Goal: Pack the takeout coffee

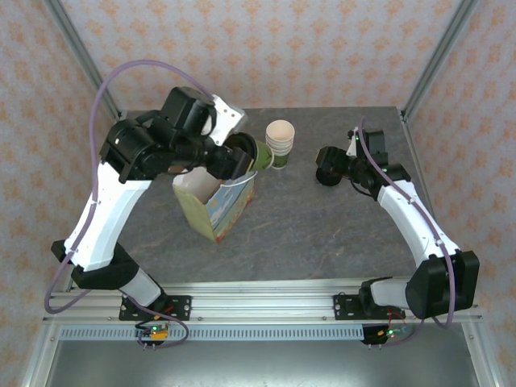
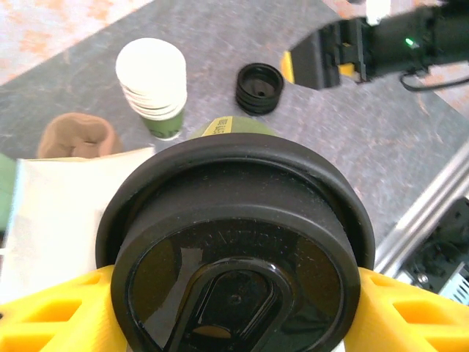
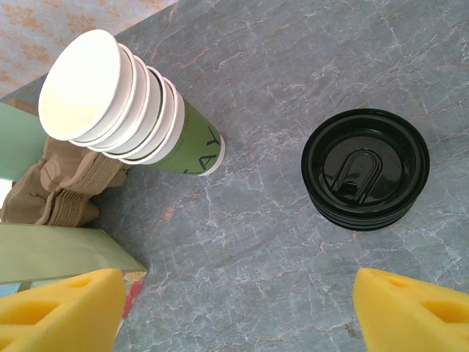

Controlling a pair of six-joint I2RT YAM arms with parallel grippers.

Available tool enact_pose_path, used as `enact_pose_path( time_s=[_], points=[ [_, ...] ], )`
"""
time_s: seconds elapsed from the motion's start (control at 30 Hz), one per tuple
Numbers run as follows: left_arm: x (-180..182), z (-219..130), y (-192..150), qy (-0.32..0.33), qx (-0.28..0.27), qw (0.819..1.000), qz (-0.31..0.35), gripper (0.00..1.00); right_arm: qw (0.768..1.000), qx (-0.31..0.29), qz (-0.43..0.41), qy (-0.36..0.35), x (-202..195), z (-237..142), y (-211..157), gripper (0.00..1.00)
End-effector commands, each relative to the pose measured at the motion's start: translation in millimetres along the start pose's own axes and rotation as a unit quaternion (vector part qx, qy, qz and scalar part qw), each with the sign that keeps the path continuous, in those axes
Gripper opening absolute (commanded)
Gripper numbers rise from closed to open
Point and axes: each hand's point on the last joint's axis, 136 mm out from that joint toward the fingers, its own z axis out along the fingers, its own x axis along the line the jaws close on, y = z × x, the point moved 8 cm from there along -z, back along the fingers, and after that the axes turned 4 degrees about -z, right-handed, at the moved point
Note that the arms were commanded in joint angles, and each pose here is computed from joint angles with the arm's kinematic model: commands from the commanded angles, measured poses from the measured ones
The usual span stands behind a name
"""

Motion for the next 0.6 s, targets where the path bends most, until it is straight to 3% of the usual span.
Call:
enact_pose_path(
  time_s=[0.0,0.23,0.4,0.57],
  points=[
    [11,-17,11,0.016,-0.047,0.999,-0.014,0.65,1.000,-0.023,-0.003,0.012,5,-6,7,0.82],
    [39,-12,13,0.078,-0.033,0.996,-0.034,0.65,1.000,-0.019,-0.001,0.016,4,-3,4,0.82],
    [56,-4,0,0.137,0.017,0.990,-0.027,0.66,1.000,-0.015,0.000,0.018,4,1,3,0.82],
    [62,6,-11,0.155,0.056,0.986,-0.022,0.66,1.000,-0.010,0.002,0.022,4,5,2,0.82]
  ],
)
